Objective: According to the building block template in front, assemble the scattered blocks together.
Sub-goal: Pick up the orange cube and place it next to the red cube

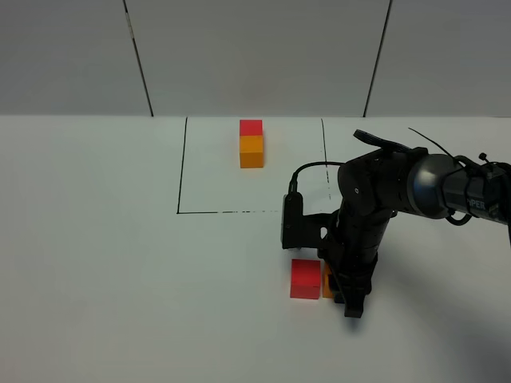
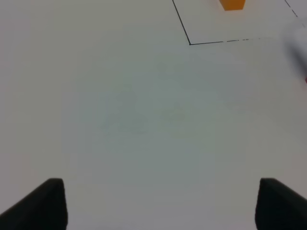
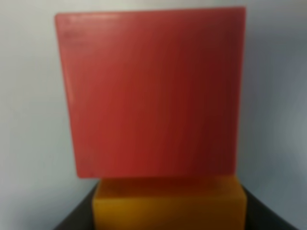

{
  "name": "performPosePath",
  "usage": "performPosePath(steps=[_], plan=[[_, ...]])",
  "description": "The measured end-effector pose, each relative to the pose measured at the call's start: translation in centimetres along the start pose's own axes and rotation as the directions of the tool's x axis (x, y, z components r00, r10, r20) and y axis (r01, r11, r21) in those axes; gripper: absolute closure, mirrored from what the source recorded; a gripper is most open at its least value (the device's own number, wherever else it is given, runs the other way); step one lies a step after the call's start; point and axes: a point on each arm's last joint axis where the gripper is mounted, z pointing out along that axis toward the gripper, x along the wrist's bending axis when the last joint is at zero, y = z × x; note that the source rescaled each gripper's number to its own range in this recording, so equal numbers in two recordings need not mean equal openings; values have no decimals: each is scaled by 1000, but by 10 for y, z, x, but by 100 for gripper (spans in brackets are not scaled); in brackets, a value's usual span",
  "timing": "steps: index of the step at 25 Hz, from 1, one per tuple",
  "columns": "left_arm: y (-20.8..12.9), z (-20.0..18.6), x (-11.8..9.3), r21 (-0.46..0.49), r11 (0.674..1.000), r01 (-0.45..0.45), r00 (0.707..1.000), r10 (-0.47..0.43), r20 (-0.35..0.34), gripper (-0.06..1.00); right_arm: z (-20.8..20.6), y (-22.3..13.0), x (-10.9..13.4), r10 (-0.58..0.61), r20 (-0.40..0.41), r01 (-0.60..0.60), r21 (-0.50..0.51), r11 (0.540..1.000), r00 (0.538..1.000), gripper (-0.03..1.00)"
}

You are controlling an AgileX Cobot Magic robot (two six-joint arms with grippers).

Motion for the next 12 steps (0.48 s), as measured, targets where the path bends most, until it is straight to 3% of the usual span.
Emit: performPosePath(steps=[12], plan=[[0, 0, 0, 0, 1000, 0, 1000, 0, 0, 25, 0, 6, 3, -17, 5, 17, -5, 1000, 1000, 85]])
